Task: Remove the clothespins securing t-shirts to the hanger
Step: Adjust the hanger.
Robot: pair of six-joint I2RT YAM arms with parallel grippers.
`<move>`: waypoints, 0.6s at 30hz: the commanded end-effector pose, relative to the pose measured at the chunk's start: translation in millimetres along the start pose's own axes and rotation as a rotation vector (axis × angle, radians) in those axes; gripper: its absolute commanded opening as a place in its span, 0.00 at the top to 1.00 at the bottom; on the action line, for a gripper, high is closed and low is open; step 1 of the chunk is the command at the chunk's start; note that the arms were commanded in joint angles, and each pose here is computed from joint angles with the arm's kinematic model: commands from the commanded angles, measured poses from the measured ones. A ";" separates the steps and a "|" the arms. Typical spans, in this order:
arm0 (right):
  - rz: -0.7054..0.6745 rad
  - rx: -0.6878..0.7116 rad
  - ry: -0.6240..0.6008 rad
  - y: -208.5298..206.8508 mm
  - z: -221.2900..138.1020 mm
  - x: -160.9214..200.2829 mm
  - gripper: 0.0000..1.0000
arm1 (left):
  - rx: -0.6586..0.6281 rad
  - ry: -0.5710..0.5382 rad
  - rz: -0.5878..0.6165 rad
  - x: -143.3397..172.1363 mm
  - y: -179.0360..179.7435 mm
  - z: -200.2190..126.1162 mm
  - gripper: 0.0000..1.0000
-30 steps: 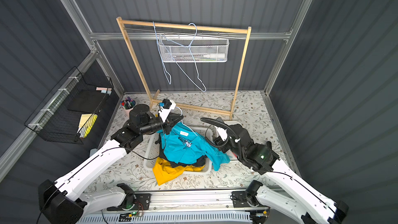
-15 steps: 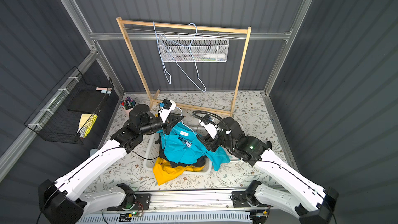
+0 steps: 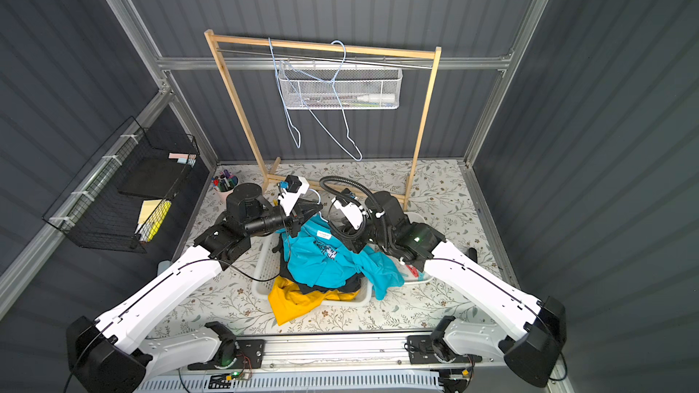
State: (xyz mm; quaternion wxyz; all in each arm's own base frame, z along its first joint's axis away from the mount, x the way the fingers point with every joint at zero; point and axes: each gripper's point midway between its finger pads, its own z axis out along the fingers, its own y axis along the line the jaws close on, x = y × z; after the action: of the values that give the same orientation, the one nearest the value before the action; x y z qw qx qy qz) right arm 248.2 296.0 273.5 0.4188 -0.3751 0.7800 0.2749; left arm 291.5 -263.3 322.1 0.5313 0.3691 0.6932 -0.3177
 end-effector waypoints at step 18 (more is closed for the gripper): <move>0.026 -0.067 -0.052 4.7 29.9 -26.7 1.00 | 0.072 -0.031 0.032 -8.4 -18.9 -3.5 0.96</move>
State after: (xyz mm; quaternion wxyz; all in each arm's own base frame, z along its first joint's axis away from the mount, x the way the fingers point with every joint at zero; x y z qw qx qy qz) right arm 263.6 328.6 269.9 0.4020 -0.3734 0.7760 0.3111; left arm 286.7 -267.0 324.9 0.5318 0.3762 0.6854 -0.3253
